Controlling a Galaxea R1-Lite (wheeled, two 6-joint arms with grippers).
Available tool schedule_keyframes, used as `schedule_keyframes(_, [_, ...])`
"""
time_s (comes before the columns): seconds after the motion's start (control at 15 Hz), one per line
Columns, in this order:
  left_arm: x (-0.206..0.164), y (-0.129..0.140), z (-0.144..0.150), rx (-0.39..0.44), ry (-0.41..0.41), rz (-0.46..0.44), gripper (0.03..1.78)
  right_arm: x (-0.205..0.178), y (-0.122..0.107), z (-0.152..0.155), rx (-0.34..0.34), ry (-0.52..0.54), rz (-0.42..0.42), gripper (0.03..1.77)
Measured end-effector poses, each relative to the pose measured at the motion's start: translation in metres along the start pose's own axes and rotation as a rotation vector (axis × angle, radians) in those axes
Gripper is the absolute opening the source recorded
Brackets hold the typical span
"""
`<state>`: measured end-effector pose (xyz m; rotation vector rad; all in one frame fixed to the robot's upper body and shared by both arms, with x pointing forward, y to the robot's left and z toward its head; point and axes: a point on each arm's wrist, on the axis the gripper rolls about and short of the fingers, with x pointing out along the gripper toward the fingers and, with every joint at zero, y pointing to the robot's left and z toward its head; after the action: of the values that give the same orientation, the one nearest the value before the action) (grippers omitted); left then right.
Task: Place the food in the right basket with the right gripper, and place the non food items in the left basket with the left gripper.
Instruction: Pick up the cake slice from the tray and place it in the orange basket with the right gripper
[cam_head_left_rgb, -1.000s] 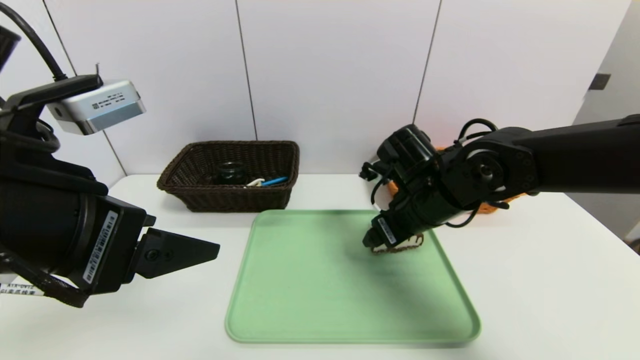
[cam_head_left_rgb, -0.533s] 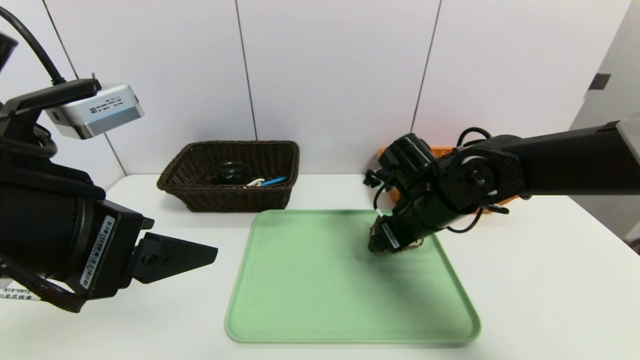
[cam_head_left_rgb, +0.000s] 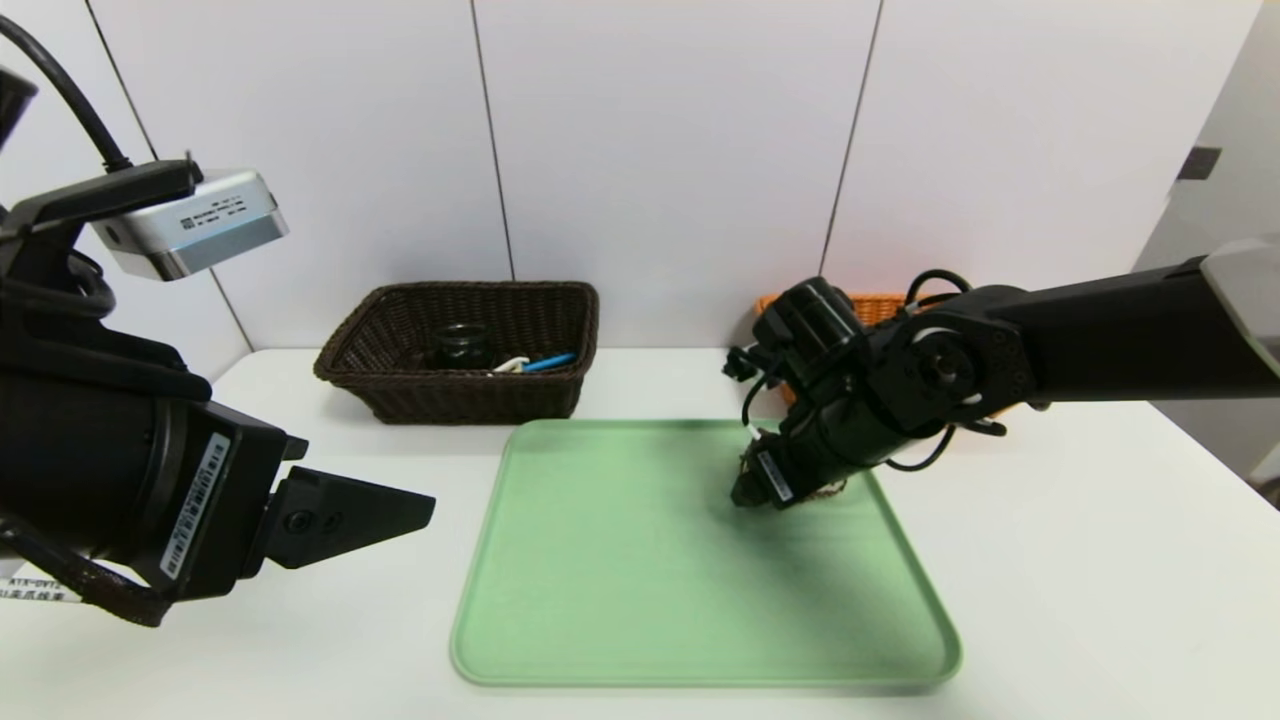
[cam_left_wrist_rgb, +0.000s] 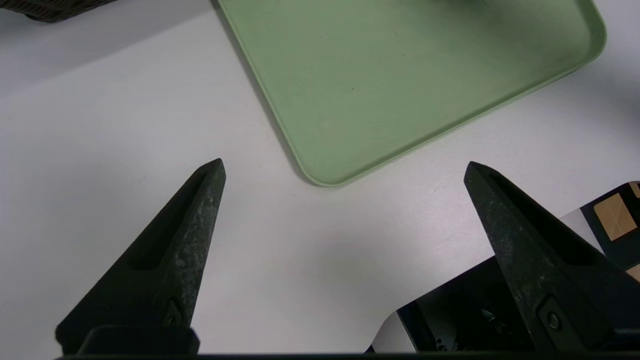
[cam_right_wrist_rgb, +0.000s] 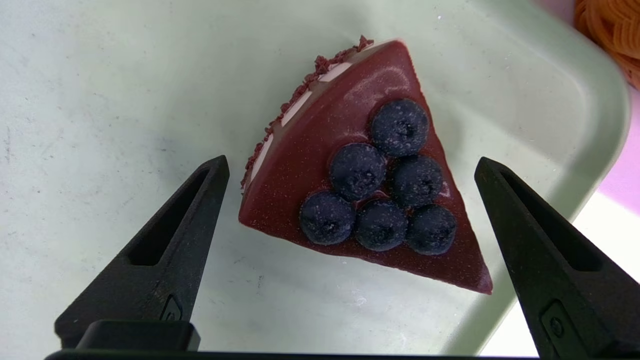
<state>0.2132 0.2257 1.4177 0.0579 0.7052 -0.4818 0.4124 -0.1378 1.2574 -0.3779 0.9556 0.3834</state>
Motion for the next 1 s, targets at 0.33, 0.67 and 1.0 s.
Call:
schedule_keyframes(0.33, [0.000,0.000,0.000,0.000,-0.001,0.001,1.69,0.003,0.000,-0.002,-0.001,0.011,0.000,1.13])
schedule_keyframes(0.67, [0.000,0.000,0.000,0.000,-0.001,0.001,1.69,-0.005,0.000,-0.002,-0.002,0.001,0.004,0.78])
schedule_keyframes(1.0, [-0.001,0.000,0.000,0.000,-0.003,0.000,1.69,-0.051,0.002,0.003,-0.009,-0.117,0.031,0.78])
